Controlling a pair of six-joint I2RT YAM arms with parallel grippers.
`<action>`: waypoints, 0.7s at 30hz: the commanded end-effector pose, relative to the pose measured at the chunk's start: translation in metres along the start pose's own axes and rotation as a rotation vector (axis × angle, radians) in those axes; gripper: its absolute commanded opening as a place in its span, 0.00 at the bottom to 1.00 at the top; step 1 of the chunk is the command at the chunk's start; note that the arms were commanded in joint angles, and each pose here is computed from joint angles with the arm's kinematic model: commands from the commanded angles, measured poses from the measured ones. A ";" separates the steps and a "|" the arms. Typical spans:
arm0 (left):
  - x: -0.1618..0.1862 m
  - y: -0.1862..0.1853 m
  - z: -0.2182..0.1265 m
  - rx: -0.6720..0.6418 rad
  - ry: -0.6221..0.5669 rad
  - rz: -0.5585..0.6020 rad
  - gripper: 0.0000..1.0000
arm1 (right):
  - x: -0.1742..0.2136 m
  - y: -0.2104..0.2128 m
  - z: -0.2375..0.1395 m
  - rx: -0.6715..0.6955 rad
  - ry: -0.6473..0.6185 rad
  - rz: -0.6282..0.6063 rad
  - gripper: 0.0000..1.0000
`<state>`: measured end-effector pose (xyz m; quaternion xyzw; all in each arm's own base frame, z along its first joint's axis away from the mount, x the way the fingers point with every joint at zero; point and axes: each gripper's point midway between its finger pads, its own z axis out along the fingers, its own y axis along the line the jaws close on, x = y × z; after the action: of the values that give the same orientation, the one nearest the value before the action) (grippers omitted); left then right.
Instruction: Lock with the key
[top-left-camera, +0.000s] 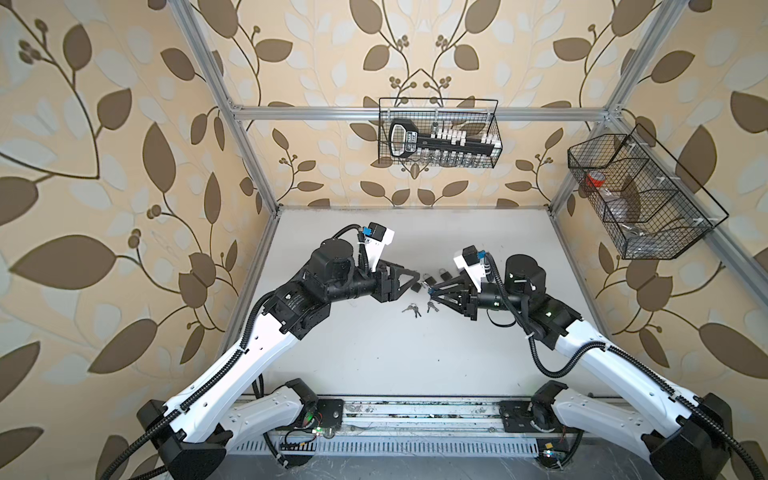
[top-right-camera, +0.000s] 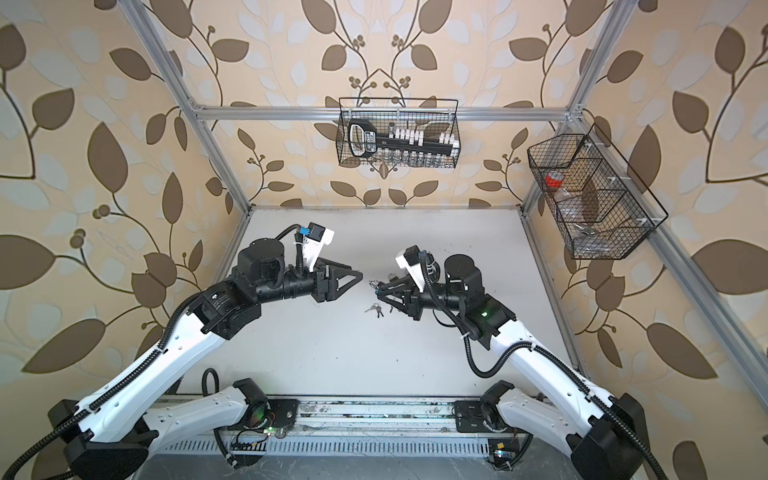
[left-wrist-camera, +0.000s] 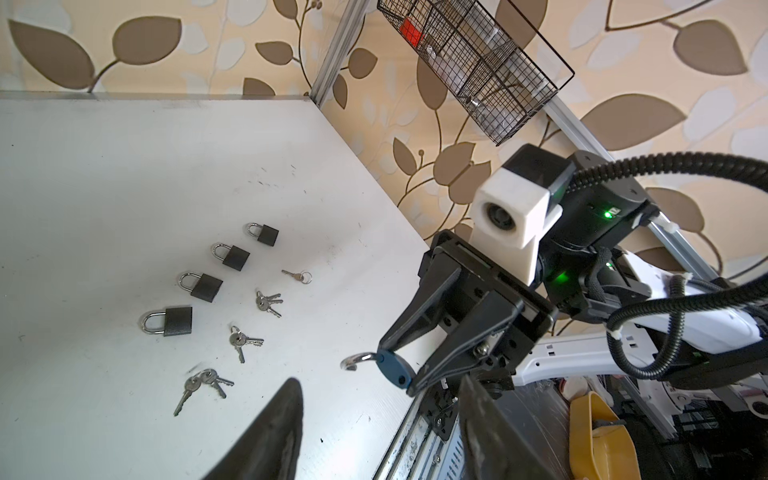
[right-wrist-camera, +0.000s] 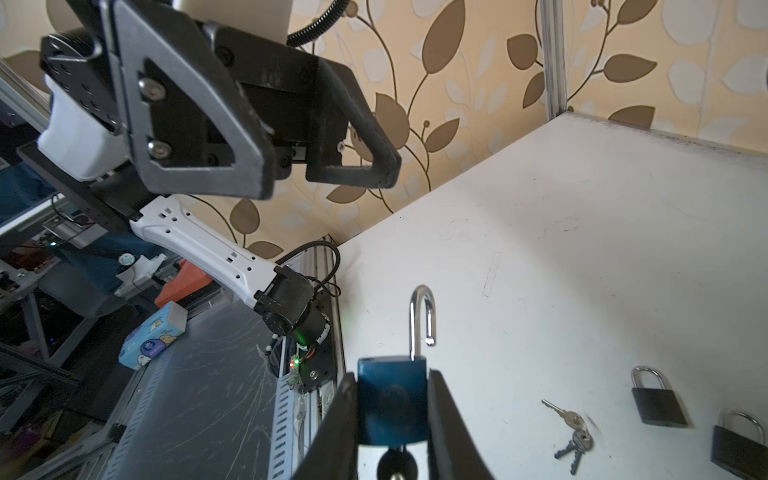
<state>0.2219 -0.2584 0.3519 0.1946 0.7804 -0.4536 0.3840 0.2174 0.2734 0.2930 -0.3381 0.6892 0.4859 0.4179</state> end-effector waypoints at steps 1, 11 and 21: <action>-0.013 -0.008 0.000 0.050 -0.026 0.013 0.58 | -0.004 0.010 0.002 -0.084 -0.012 0.025 0.00; -0.010 -0.019 0.003 0.145 -0.008 0.002 0.59 | 0.000 0.045 0.002 -0.334 0.049 0.066 0.00; 0.003 -0.039 0.011 0.310 0.083 0.001 0.56 | -0.008 0.054 0.000 -0.397 0.046 0.049 0.00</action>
<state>0.2064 -0.2833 0.3614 0.2443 0.7398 -0.5346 0.3275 0.1777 0.2904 0.3024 -0.3891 0.6247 0.6049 0.3040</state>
